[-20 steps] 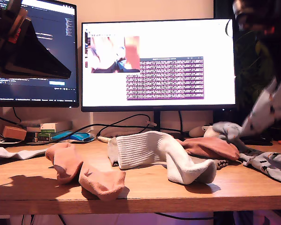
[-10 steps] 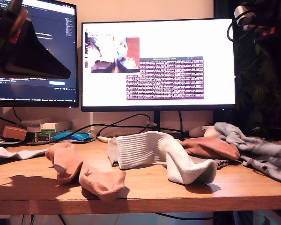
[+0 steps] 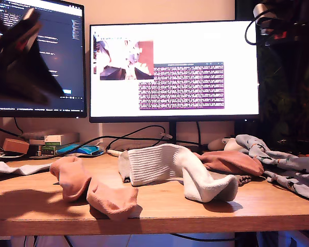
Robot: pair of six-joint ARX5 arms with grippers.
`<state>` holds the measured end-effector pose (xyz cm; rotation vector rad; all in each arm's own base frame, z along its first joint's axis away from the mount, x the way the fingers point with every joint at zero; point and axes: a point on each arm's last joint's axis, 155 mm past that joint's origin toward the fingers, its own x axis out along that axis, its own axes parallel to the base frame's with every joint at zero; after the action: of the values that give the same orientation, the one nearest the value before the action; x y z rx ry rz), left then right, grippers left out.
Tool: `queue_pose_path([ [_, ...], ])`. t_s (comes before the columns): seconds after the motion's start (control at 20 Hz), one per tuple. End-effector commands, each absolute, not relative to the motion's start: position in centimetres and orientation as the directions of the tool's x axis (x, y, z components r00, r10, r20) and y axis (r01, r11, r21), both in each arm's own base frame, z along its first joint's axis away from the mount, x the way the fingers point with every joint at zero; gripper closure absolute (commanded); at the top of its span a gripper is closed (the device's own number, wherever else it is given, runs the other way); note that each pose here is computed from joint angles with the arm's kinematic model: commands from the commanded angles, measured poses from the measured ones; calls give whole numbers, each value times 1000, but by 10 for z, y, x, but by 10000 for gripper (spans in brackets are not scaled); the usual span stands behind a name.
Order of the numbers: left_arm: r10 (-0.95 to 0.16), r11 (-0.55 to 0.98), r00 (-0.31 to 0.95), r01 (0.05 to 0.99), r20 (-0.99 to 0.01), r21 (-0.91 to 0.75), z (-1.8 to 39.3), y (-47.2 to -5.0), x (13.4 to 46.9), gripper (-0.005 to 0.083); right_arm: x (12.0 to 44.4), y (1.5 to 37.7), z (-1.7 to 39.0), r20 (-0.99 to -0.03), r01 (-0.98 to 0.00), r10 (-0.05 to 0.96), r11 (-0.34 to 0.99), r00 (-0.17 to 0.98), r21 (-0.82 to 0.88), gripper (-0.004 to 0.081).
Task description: Pair up the socks based on colour and pattern, by placing them on top of one another
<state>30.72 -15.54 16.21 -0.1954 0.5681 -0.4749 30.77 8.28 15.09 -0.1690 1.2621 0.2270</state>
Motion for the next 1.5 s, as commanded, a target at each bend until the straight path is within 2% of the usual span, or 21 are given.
queue_pose_path([
  [0.0, -464, 882, 710, 311, -530, -355, 149, -151, 312, 234, 308, 85, 145, -956, -273, 80, 962, 282, 0, 329],
  [0.1, -453, 882, 671, 241, -588, -404, 137, -148, 320, 234, 311, 86, 146, -952, -276, 83, 961, 294, -1, 329],
  [0.25, -453, 881, 620, 202, -641, -427, 119, -151, 336, 235, 320, 89, 149, -939, -291, 94, 957, 330, -6, 329],
  [0.35, -401, 903, 645, 160, -651, -399, 119, -139, 355, 239, 324, 93, 151, -932, -297, 115, 955, 343, 9, 329],
  [0.4, -378, 916, 662, 166, -647, -365, 125, -132, 365, 241, 325, 93, 152, -930, -299, 117, 954, 349, 8, 329],
  [0.5, -324, 946, 681, 256, -657, -201, 138, -117, 374, 241, 326, 94, 152, -929, -304, 118, 953, 351, 6, 329],
  [0.55, -286, 958, 686, 221, -669, -182, 144, -107, 377, 241, 327, 94, 152, -927, -306, 119, 952, 355, 5, 329],
  [0.65, -224, 964, 680, 258, -699, -58, 154, -88, 378, 241, 331, 96, 154, -919, -319, 128, 948, 372, 3, 329],
  [0.9, -111, 981, 612, 196, -783, 15, 145, -43, 365, 247, 335, 105, 158, -906, -339, 178, 940, 385, 40, 329],
  [1.0, -70, 984, 581, 175, -811, 40, 135, -26, 362, 278, 337, 108, 158, -902, -343, 189, 938, 389, 49, 329],
  [1.2, -50, 988, 514, 149, -856, 32, 108, -13, 362, 278, 339, 108, 160, -897, -344, 193, 938, 398, 49, 329],
  [1.45, -64, 988, 411, 155, -909, 1, 72, -15, 358, 278, 338, 112, 160, -895, -351, 210, 934, 393, 65, 329],
])
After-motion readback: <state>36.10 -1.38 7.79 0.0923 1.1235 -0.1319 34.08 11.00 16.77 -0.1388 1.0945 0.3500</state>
